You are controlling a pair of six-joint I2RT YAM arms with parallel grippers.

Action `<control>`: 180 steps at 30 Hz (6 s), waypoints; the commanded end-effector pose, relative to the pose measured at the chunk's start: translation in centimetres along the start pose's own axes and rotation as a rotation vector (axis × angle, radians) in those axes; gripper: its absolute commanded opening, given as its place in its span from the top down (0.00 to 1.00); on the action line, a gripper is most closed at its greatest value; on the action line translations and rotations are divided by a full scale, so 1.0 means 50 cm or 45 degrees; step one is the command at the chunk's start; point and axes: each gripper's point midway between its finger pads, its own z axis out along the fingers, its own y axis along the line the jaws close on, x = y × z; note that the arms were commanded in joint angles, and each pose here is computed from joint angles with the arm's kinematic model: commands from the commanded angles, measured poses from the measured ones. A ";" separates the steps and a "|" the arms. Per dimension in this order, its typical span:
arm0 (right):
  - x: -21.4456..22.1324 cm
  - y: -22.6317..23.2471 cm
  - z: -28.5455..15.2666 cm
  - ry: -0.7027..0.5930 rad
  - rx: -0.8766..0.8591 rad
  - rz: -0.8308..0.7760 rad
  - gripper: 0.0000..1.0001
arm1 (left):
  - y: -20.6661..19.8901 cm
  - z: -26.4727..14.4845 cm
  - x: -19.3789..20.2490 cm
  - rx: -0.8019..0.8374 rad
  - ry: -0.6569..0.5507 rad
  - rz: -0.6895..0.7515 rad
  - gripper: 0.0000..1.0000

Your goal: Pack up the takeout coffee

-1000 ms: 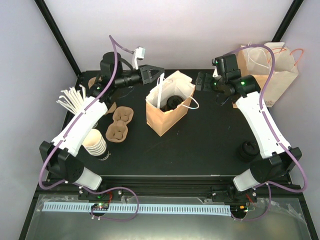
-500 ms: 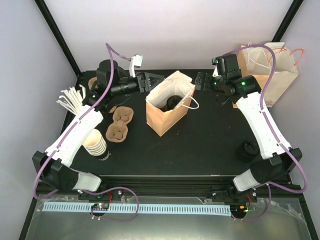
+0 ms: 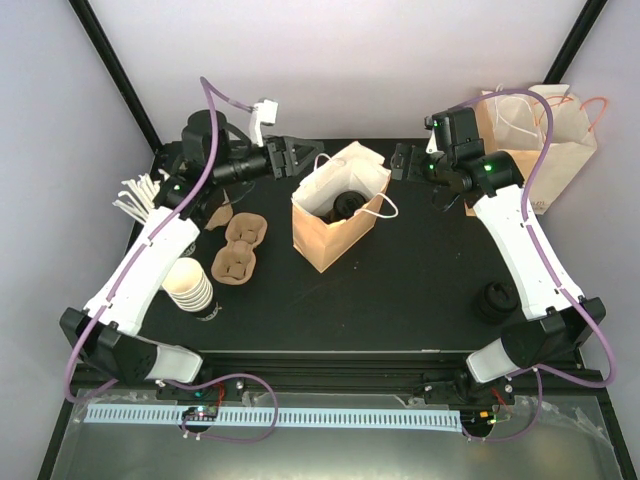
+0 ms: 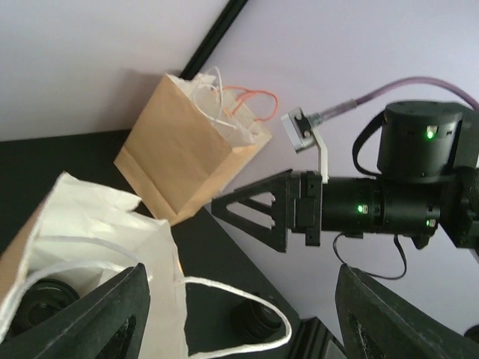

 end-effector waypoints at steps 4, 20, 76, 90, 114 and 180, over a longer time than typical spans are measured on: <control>-0.019 -0.001 -0.027 -0.056 -0.007 0.001 0.00 | 0.081 -0.105 -0.063 -0.320 -0.033 -0.047 0.32; -0.023 0.031 -0.044 -0.010 -0.102 0.007 0.00 | 0.461 -0.411 0.038 -1.449 0.101 -0.314 0.32; -0.022 0.035 -0.036 0.018 -0.102 -0.004 0.00 | 0.566 -0.448 0.069 -1.884 0.601 -0.144 0.93; -0.016 0.044 -0.028 0.044 -0.136 0.000 0.00 | 0.414 -0.480 -0.013 -1.820 0.303 -0.149 0.92; -0.172 0.161 -0.305 -0.298 -0.604 0.327 0.00 | -0.002 -0.395 -0.124 -0.760 -0.383 -0.005 0.98; -0.070 0.040 -0.134 -0.025 -0.850 0.735 0.00 | 0.045 -0.147 0.003 -0.542 -0.121 0.140 0.98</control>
